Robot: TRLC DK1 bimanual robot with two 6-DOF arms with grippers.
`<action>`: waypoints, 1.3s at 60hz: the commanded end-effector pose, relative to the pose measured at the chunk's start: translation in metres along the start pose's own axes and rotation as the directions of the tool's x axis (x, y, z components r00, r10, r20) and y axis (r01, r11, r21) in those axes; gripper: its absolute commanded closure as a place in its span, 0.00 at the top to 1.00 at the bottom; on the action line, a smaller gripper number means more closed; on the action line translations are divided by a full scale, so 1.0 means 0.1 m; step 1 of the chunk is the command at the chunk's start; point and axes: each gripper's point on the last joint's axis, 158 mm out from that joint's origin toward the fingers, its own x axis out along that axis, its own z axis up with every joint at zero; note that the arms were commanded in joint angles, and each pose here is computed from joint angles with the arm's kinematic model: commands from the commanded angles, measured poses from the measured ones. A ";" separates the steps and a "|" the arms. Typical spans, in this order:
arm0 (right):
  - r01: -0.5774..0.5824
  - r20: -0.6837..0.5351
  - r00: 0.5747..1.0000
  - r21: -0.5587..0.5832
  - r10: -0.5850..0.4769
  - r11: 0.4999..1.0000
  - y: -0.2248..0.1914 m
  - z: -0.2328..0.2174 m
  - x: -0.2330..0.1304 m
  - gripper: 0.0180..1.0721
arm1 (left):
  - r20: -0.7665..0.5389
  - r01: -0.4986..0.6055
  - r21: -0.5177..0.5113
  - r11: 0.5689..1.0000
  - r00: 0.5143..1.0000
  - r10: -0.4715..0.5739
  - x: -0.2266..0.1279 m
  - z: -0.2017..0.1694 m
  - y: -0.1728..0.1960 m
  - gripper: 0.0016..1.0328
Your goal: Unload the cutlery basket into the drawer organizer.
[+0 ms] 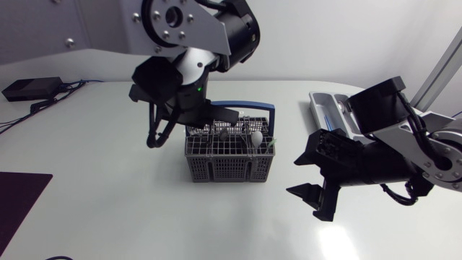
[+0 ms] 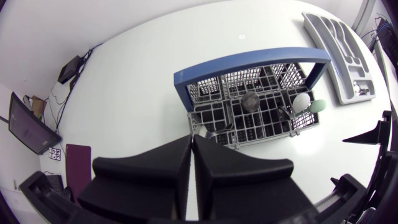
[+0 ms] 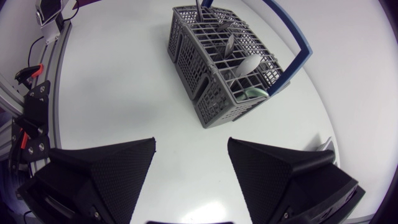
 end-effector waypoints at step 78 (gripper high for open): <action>0.034 0.200 0.980 -0.057 -0.021 0.998 0.25 0.53 -0.43 0.79 | 0.033 0.375 0.048 0.926 0.926 -0.377 -0.55 -0.35 -0.69 0.03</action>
